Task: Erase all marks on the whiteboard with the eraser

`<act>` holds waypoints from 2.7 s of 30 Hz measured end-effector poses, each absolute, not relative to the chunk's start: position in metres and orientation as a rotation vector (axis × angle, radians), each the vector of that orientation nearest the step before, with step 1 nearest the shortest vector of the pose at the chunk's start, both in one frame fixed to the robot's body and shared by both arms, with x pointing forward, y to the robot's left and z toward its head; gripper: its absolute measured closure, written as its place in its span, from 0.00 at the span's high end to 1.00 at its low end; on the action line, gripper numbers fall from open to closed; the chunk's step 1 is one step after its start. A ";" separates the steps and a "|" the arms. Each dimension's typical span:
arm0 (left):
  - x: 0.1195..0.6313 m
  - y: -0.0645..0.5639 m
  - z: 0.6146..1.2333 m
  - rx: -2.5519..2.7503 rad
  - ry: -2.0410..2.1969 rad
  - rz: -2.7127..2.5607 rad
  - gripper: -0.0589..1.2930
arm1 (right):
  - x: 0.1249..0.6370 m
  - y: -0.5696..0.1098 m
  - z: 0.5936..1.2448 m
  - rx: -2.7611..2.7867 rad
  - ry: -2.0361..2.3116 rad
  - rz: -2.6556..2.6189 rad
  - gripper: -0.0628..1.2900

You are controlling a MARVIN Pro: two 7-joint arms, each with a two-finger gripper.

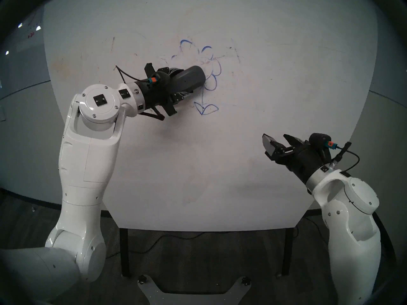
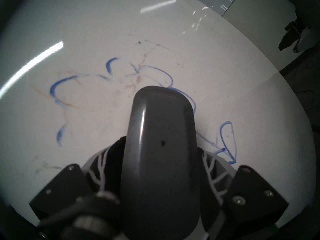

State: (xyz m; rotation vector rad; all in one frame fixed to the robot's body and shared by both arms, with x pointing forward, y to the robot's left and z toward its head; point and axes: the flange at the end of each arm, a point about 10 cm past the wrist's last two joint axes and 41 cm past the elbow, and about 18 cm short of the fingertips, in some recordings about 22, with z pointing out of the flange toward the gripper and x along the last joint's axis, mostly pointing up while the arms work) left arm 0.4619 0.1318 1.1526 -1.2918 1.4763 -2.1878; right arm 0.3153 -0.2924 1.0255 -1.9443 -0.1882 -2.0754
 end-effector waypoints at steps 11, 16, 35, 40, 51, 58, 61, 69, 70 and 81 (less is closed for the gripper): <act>0.465 0.133 1.193 -1.192 1.397 -2.227 0.54 | 0.315 -0.293 1.025 -1.945 -0.188 -2.075 0.95; 0.466 0.131 1.204 -1.179 1.388 -2.243 0.54 | 0.316 -0.293 1.025 -1.945 -0.187 -2.075 0.95; 0.475 0.122 1.236 -1.210 1.404 -2.300 0.54 | 0.316 -0.293 1.025 -1.947 -0.186 -2.073 0.95; 0.479 0.117 1.245 -1.224 1.420 -2.292 0.54 | 0.316 -0.293 1.025 -1.947 -0.186 -2.073 0.95; 0.481 0.110 1.265 -1.269 1.492 -2.159 0.54 | 0.316 -0.293 1.025 -1.946 -0.187 -2.073 0.95; 0.481 0.108 1.270 -1.287 1.509 -2.110 0.54 | 0.316 -0.293 1.025 -1.946 -0.188 -2.073 0.95; 0.481 0.107 1.270 -1.287 1.514 -2.102 0.54 | 0.316 -0.293 1.025 -1.946 -0.188 -2.073 0.95; 0.478 0.108 1.267 -1.280 1.528 -2.111 0.54 | 0.316 -0.293 1.025 -1.945 -0.188 -2.073 0.95; 0.477 0.108 1.267 -1.279 1.529 -2.113 0.54 | 0.316 -0.293 1.025 -1.945 -0.188 -2.073 0.95; 0.472 0.105 1.256 -1.272 1.567 -2.119 0.54 | 0.316 -0.293 1.025 -1.946 -0.188 -2.073 0.95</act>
